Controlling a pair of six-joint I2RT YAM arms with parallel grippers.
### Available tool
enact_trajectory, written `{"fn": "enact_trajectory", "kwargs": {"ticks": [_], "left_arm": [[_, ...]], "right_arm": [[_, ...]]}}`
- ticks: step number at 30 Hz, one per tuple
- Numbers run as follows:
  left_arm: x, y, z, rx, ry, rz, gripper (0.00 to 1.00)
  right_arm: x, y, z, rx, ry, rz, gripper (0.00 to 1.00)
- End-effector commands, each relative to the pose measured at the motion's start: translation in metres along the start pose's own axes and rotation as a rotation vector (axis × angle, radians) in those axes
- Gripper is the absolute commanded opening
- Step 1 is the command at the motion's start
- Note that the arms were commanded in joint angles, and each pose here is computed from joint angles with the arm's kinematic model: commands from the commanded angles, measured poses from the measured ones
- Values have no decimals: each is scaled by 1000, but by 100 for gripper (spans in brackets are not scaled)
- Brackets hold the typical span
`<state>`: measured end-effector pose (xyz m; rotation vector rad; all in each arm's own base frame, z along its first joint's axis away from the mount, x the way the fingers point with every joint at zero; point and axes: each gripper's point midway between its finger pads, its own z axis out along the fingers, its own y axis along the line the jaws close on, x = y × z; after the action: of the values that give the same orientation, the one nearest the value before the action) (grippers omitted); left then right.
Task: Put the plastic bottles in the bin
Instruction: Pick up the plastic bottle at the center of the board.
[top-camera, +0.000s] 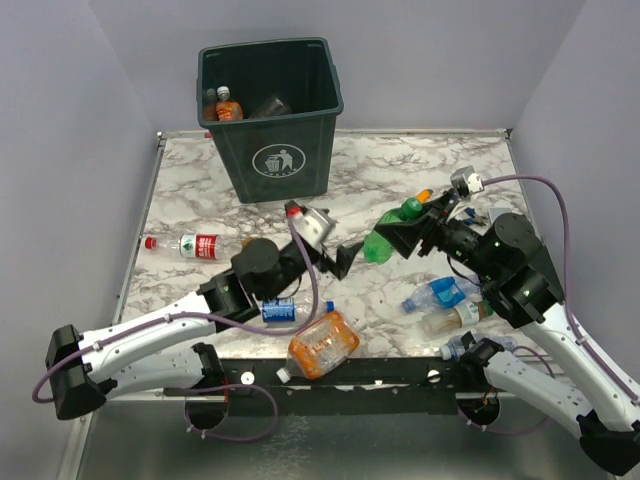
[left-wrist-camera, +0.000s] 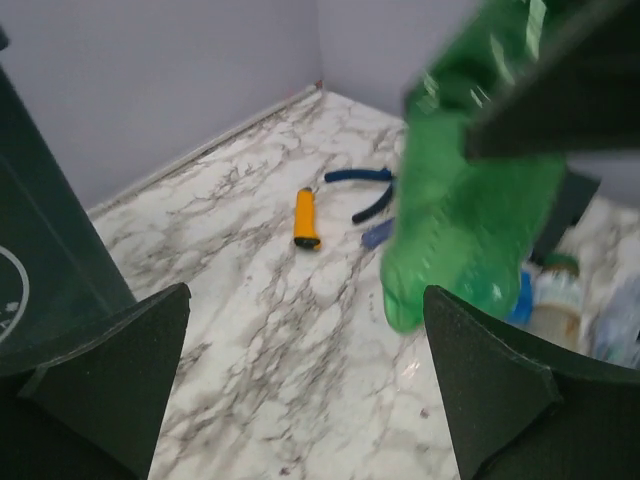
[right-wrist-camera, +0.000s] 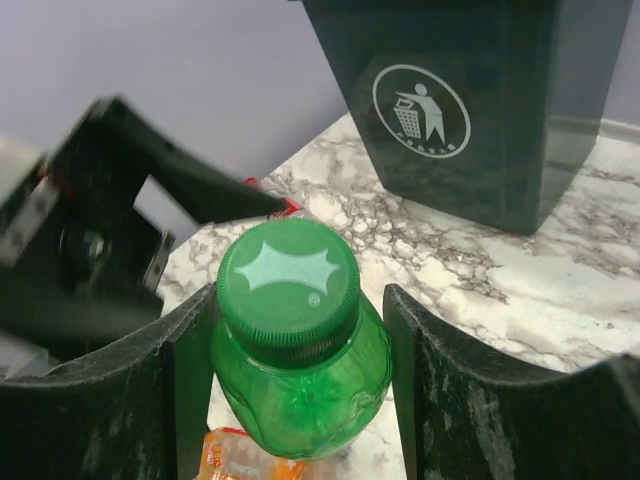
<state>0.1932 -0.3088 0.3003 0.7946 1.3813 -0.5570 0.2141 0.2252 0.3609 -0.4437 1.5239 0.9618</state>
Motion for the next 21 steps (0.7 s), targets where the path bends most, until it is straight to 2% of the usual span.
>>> {"fn": "enact_trajectory", "kwargs": {"ticks": [1, 3, 8, 12, 21], "left_arm": [[-51, 10, 22, 105, -167, -556, 99], [-55, 7, 26, 172, -184, -591, 99], [-60, -9, 23, 302, -208, -550, 99], [-62, -20, 13, 381, -224, -528, 99], [-52, -23, 4, 393, -221, -582, 99]], "right_arm": [[15, 11, 0, -74, 50, 35, 27], [16, 17, 2, -101, 66, 63, 27], [17, 23, 8, -128, 103, 116, 28], [11, 24, 13, -126, 81, 162, 28], [-13, 37, 29, -209, -32, 279, 28]]}}
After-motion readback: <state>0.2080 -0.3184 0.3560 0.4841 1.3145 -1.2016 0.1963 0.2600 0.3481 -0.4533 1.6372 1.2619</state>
